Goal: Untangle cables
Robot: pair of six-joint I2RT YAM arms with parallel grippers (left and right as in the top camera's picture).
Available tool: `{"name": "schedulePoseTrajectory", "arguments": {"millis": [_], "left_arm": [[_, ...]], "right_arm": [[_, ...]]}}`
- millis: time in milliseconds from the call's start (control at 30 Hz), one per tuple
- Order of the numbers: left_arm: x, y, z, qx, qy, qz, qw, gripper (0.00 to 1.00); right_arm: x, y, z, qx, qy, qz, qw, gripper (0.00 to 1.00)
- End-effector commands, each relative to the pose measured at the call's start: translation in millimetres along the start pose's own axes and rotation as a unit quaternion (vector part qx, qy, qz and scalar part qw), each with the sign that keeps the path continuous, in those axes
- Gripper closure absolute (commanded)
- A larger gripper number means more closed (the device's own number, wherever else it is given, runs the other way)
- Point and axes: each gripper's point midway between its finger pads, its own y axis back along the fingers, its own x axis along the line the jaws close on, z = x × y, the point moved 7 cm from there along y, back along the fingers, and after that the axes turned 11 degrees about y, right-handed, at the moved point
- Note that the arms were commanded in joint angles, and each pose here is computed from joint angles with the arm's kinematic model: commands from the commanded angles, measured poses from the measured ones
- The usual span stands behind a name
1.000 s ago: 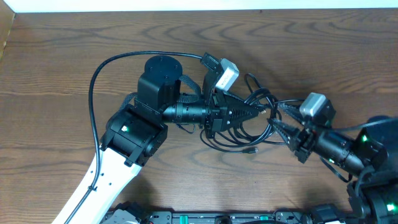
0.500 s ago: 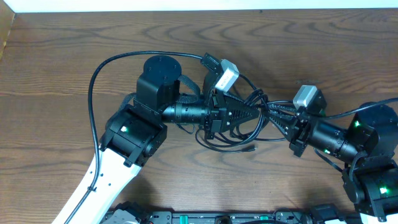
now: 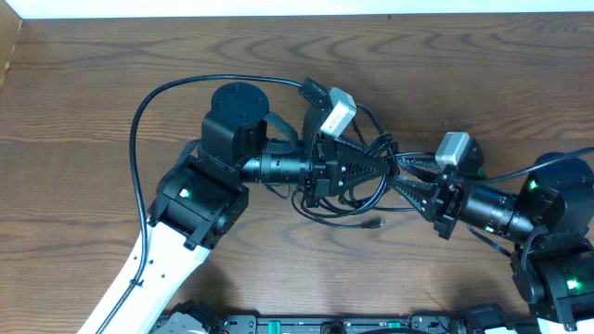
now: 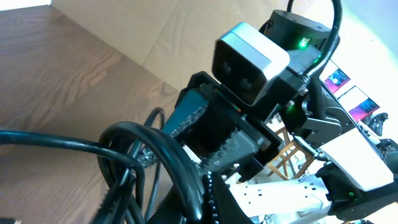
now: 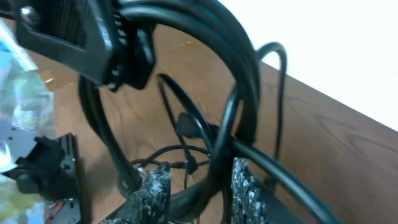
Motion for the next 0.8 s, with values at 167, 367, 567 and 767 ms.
{"name": "schedulePoseTrajectory", "arguments": {"millis": [167,367,567,767], "left_arm": [[-13.9,5.5,7.9,-0.015,-0.032,-0.006,0.999,0.92],[-20.1,5.7,9.9,-0.013,-0.037,-0.027,0.999,0.93],[-19.9,5.7,10.7,-0.015,-0.037,-0.026,0.999,0.92],[-19.9,5.7,10.8,-0.016,-0.037,-0.026,0.999,0.93]], "right_arm": [[5.3,1.0,3.0,-0.010,0.002,0.022,1.000,0.74],[3.7,-0.9,1.6,-0.008,-0.001,0.024,1.000,0.75],[2.6,-2.9,0.5,-0.006,-0.005,0.029,1.000,0.83],[4.5,-3.0,1.8,-0.011,-0.004,0.040,0.999,0.90]]}}
